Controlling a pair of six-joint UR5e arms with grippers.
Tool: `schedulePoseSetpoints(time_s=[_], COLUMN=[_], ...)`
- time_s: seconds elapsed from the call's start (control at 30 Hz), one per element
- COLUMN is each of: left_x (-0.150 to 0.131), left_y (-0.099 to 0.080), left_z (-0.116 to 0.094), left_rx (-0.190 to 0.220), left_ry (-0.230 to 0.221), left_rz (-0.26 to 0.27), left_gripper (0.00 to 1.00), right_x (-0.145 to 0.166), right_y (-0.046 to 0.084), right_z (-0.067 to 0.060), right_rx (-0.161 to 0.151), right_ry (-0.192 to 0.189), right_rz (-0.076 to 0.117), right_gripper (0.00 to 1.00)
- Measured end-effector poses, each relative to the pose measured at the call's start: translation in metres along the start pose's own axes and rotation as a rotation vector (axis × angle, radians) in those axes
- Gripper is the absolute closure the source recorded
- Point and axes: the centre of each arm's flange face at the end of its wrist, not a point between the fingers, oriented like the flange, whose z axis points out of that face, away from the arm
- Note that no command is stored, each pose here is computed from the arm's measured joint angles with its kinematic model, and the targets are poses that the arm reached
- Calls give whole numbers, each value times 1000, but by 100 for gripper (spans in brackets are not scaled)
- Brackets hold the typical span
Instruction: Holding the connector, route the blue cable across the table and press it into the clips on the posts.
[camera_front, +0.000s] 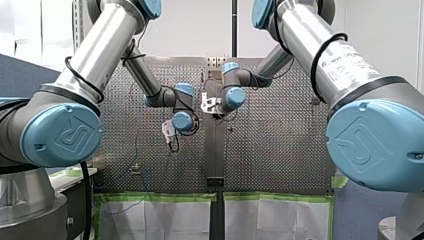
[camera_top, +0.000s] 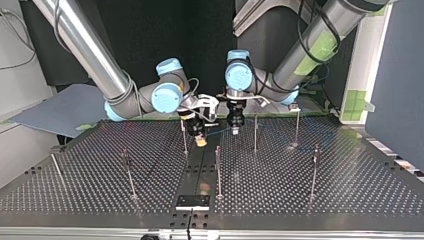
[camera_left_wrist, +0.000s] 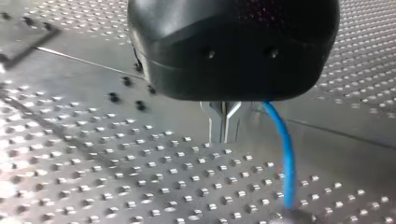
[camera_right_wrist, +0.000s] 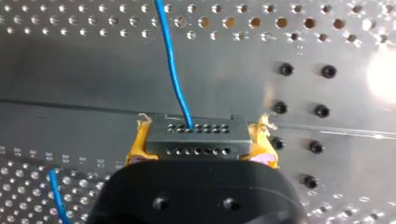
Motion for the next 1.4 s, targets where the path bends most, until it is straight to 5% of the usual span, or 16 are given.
schedulePoseSetpoints(time_s=[0.63, 1.03, 1.4], left_x=[-85, -135, -179], left_y=[-13, -21, -30], left_z=[-24, -46, -65], left_rx=[-43, -39, -15], left_ry=[-72, -97, -157], left_rz=[-10, -18, -43], left_gripper=[100, 100, 100], right_x=[100, 154, 210], right_y=[-2, -3, -6], right_z=[-51, -92, -139], right_rx=[5, 7, 16], right_ry=[107, 147, 221], right_rz=[80, 90, 92], right_gripper=[100, 100, 100])
